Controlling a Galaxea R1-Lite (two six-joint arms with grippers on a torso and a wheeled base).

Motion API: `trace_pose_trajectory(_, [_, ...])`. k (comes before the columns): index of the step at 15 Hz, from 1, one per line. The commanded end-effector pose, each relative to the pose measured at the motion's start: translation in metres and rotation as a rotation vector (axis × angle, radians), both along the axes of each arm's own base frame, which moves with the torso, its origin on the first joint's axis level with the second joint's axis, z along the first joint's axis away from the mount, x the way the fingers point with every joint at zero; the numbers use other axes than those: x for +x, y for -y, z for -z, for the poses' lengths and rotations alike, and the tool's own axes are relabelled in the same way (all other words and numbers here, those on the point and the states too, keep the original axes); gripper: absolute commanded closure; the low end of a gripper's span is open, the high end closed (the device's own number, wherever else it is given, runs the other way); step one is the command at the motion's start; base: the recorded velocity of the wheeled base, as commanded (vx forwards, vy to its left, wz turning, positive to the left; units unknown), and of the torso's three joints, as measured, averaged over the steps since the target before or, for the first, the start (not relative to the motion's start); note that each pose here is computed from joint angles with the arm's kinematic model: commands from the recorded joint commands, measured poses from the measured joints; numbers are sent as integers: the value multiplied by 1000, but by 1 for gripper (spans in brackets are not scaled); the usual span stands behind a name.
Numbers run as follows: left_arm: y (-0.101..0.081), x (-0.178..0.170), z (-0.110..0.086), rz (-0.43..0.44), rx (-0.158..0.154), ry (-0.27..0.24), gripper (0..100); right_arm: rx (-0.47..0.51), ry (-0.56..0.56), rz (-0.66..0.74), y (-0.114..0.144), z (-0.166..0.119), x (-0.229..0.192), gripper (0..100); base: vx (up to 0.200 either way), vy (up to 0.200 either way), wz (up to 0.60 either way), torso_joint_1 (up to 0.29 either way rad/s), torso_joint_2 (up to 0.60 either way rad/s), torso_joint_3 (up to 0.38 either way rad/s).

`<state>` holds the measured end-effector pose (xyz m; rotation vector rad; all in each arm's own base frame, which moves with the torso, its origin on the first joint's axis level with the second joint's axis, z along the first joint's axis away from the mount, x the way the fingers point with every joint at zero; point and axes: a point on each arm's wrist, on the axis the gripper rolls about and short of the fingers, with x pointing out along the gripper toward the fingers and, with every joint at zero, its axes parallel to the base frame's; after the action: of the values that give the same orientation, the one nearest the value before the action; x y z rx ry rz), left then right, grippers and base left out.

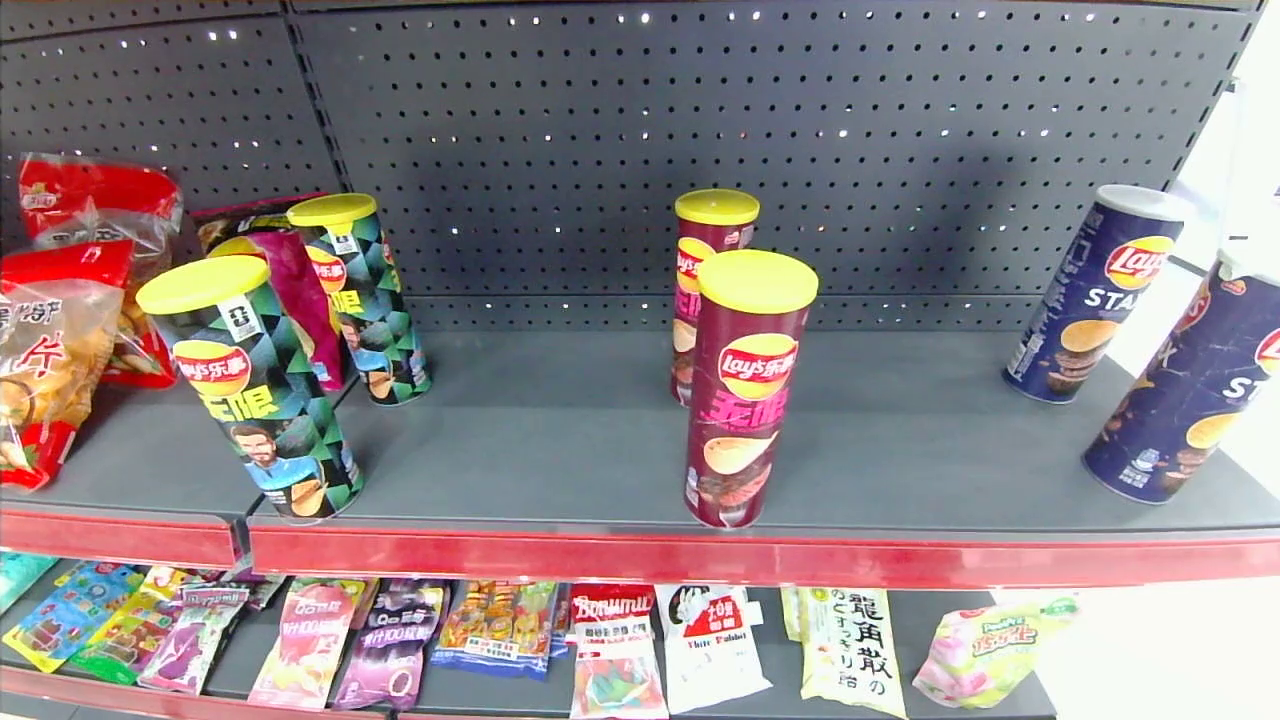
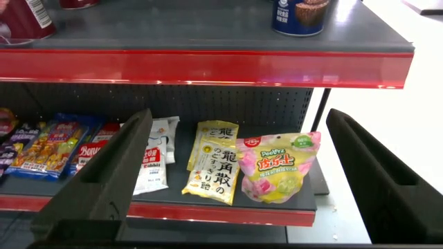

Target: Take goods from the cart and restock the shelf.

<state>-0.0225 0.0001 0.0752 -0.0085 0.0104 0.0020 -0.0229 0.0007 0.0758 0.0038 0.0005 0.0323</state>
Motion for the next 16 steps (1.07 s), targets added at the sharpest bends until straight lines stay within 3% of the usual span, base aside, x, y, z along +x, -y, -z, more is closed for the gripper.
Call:
trace_pose_trajectory(1, [0,0,0,0,2,1,0,-2,0,0,0,0,0,0,0,0,0,0,0,0])
trace_pose_trajectory(5, [0,0,0,2,2,1,0,-18,32,-58,-1,-5,-1,0,0,0,0,0,0,0])
trace_pose_trajectory(6, [0,0,0,0,1,1,0,37,95,-161,-3,-41,-5,0,0,0,0,0,0,0])
trace_pose_trajectory(7, [0,0,0,0,2,1,0,156,63,-221,-4,-119,17,0,0,0,0,0,0,0])
trace_pose_trajectory(8, [0,0,0,0,2,1,0,161,61,-258,-5,-152,31,0,0,0,0,0,0,0])
trace_pose_trajectory(9, [0,0,0,0,2,1,0,145,12,-312,-7,-159,46,0,0,0,0,0,0,0])
trace_pose_trajectory(11, [0,0,0,0,1,1,0,73,-160,-537,-20,-142,78,0,0,0,0,0,0,0])
trace_pose_trajectory(13, [0,0,0,0,1,1,0,70,-252,-665,-40,-141,110,0,0,0,0,0,0,0])
trace_pose_trajectory(16, [0,0,0,0,1,1,0,57,-398,-746,-69,-127,145,0,0,0,0,0,0,0])
